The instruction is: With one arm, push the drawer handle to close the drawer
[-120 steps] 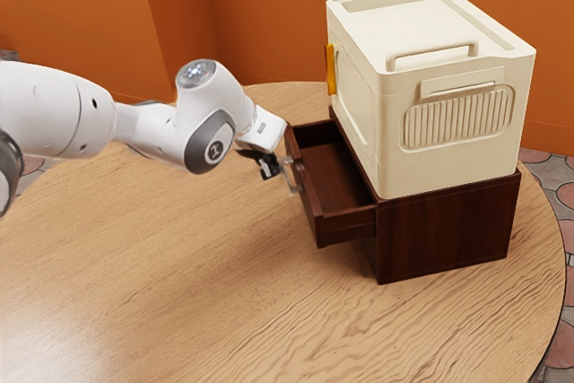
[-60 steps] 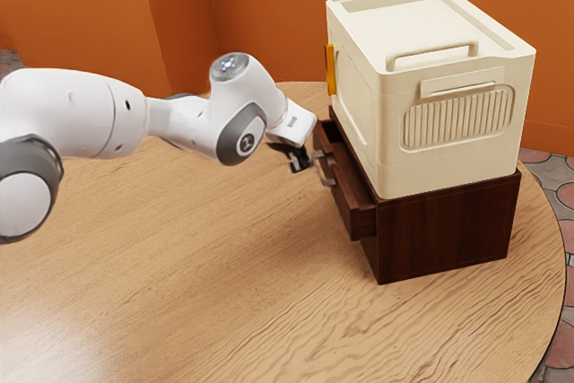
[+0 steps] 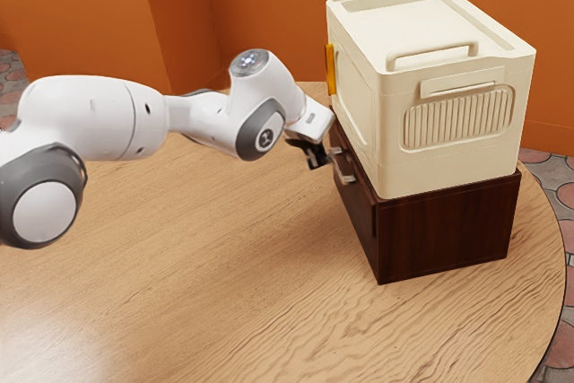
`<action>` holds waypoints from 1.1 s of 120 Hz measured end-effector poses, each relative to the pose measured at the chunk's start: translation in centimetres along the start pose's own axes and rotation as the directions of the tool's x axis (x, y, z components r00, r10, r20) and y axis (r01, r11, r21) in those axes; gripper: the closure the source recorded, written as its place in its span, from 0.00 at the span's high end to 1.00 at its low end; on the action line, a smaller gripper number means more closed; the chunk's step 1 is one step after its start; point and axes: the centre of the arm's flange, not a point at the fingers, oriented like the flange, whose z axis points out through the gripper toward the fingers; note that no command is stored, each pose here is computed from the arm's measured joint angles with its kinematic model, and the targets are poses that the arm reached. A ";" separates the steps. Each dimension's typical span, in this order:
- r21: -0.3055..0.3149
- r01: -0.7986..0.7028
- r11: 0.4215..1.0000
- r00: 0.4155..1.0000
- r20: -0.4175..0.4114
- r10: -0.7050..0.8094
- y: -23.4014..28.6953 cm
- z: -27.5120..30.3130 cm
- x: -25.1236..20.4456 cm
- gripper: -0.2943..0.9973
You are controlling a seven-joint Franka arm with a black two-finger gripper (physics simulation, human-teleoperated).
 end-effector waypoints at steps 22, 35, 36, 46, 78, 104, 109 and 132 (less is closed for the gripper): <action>-0.009 -0.002 1.000 1.000 -0.003 0.002 0.4 0.5 0.6 0.16; -0.057 0.087 0.995 0.996 0.039 -0.085 1.7 1.0 -3.5 0.16; -0.059 0.100 0.993 0.994 0.042 -0.097 1.8 0.9 -4.1 0.16; -0.060 0.218 0.974 0.975 0.051 -0.215 1.5 -2.1 -8.6 0.16; 0.028 0.788 0.615 0.616 -0.071 -0.785 -8.9 -37.3 -15.7 0.52; 0.155 0.932 0.327 0.318 0.083 -0.945 -6.5 -42.0 -18.1 0.68; 0.175 0.944 0.281 0.264 0.114 -0.958 -5.9 -41.3 -18.3 0.70; 0.260 0.962 0.087 0.039 0.184 -0.982 -4.3 -38.5 -19.7 0.74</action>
